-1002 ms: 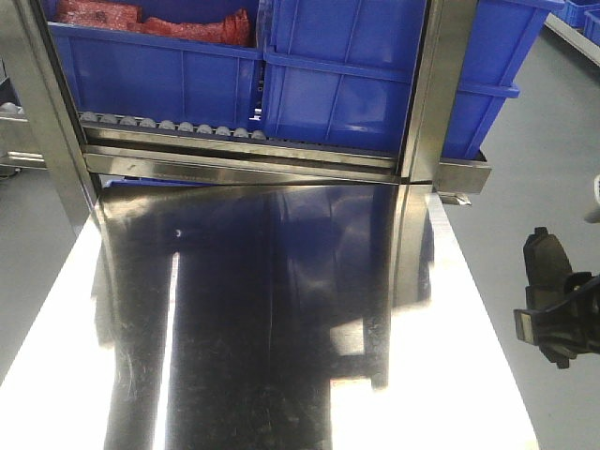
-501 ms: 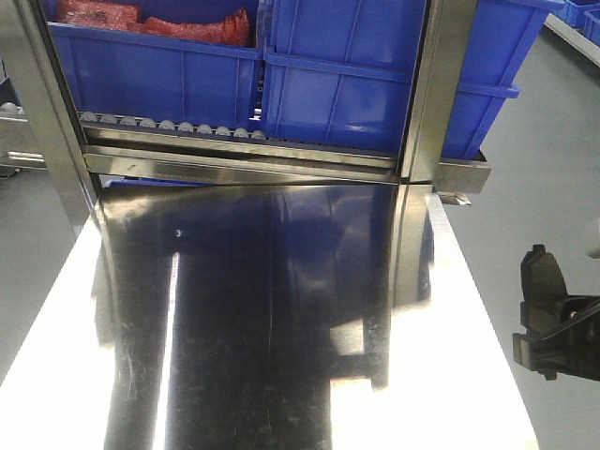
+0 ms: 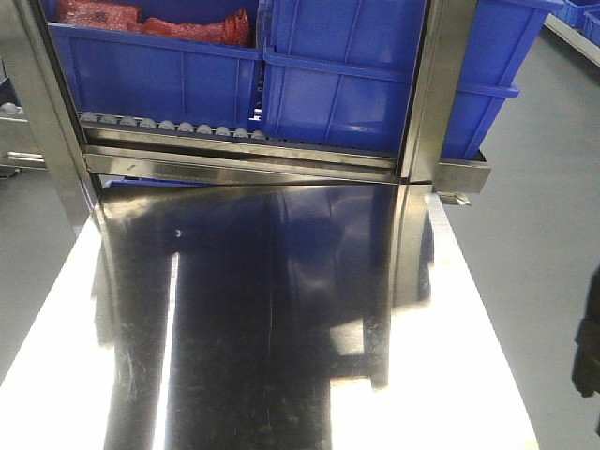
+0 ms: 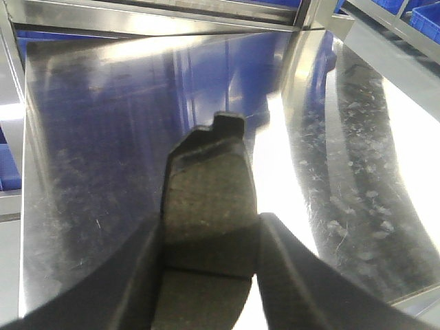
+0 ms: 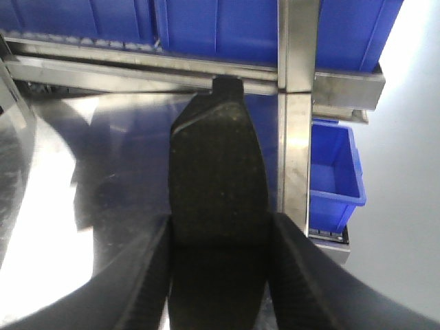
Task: Move and align brake pads A on conveyor
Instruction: 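Lift the brake pad off the table with the right gripper, then turn the base away from the steel table holding both pads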
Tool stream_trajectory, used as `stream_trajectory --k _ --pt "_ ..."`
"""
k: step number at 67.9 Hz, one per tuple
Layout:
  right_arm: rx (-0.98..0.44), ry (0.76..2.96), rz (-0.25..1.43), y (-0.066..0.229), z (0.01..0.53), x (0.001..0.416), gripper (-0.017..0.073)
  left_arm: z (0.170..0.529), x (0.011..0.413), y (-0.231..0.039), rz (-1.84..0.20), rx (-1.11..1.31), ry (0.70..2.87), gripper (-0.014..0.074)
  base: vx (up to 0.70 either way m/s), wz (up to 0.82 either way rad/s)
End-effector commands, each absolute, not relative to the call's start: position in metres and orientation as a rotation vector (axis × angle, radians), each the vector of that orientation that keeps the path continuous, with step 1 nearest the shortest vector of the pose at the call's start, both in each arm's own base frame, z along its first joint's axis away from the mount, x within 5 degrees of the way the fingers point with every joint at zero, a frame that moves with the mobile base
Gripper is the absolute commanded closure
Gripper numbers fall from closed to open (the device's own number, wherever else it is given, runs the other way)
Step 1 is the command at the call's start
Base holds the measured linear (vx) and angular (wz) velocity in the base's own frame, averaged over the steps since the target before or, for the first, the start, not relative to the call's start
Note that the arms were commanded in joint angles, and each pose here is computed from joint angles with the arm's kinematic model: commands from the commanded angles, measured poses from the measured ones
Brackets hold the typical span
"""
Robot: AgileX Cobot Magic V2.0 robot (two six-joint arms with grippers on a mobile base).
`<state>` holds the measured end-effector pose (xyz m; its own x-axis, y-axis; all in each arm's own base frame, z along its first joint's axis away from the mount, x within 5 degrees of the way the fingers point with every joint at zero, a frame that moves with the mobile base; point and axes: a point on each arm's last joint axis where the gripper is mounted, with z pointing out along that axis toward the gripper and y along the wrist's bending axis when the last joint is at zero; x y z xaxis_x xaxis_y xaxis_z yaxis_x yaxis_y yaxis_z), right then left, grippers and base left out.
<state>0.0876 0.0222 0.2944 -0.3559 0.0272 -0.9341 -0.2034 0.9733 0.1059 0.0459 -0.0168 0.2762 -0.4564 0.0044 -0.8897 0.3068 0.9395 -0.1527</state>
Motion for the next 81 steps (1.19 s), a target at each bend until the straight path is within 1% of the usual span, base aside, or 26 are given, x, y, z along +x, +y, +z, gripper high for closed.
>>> stream_trajectory --k 1,27,62,81 --pt "-0.135 1.822 0.230 0.0190 0.3096 0.0808 0.0564 0.2924 0.0483 -0.0187 -0.391 0.216 1.912 0.0599 0.00 0.00" --pt "-0.125 1.873 0.217 0.0166 0.3053 0.0766 0.0564 0.2924 0.0483 -0.0187 -0.391 0.216 1.912 0.0599 0.00 0.00" --pt "-0.125 1.873 0.217 0.0166 0.3053 0.0766 0.0564 0.2924 0.0483 -0.0187 -0.390 0.217 1.912 0.0599 0.00 0.01" --pt "-0.125 1.873 0.217 0.0166 0.3053 0.0766 0.0564 0.2924 0.0483 -0.0187 -0.390 0.217 1.912 0.0599 -0.06 0.32"
